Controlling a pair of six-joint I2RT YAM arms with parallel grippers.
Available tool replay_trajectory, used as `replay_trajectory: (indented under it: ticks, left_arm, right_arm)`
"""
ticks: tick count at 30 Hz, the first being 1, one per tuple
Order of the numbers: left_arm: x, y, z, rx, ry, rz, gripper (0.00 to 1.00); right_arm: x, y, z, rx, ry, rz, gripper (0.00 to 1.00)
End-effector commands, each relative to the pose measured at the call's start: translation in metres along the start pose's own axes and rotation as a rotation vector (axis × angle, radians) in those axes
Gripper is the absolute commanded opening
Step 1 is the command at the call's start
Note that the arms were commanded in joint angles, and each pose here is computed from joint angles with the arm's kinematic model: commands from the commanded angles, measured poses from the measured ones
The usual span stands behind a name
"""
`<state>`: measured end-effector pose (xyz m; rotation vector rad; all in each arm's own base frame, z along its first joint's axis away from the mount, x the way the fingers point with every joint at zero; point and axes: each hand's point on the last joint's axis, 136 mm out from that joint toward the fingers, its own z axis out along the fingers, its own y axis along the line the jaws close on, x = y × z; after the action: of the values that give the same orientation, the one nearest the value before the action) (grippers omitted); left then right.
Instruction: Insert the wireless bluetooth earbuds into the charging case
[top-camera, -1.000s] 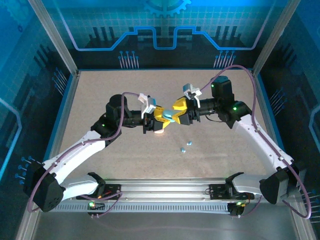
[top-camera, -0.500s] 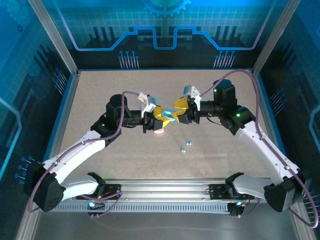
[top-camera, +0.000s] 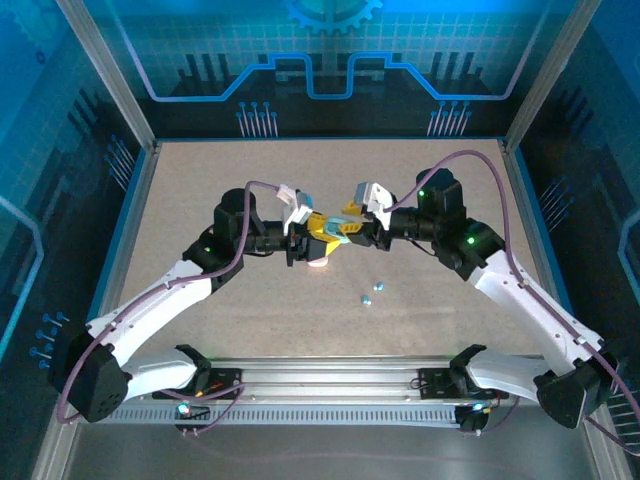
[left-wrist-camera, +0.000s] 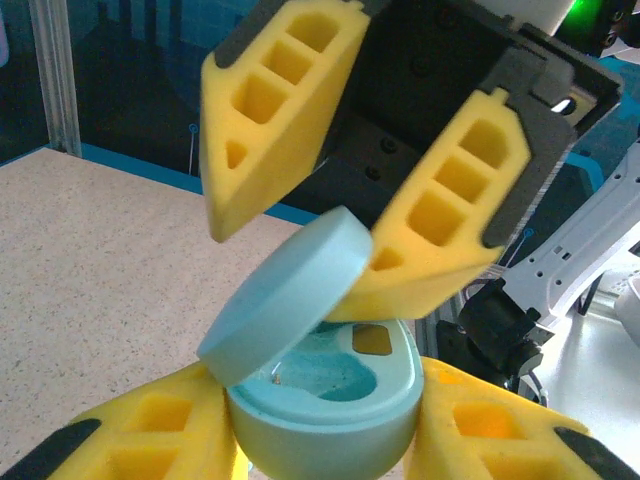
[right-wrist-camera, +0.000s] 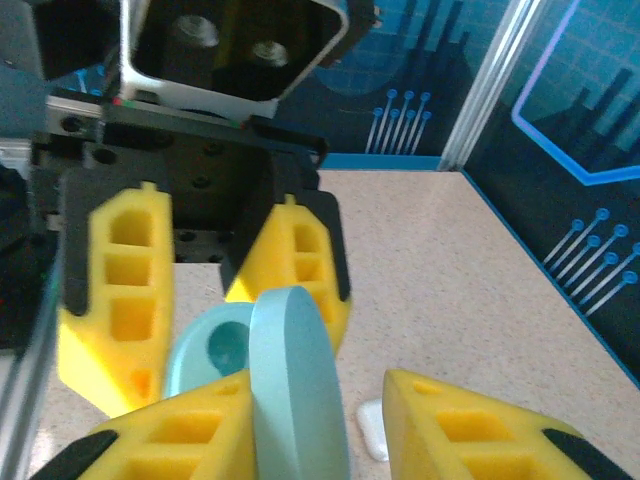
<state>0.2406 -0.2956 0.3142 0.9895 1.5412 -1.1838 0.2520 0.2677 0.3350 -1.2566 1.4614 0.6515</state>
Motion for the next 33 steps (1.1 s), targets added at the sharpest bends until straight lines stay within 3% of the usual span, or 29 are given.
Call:
replay_trajectory:
  ticks: [1, 12, 24, 33]
  left_arm:
    - [-0.027, -0.033, -0.003, 0.127, -0.056, 0.089, 0.25]
    - [-0.019, -0.021, 0.000, 0.078, -0.048, 0.095, 0.32]
    - [-0.012, -0.010, 0.003, 0.036, -0.049, 0.095, 0.61]
    - [-0.002, -0.007, 0.008, 0.042, -0.033, 0.105, 0.65]
  right_arm:
    - [0.014, -0.017, 0.003, 0.100, 0.057, -0.032, 0.33]
    - [0.006, -0.004, 0.003, 0.026, 0.074, -0.009, 0.10]
    - [-0.006, 0.002, -0.002, 0.011, 0.033, 0.002, 0.06]
    - [-0.009, 0.003, -0.001, -0.002, 0.013, 0.014, 0.07]
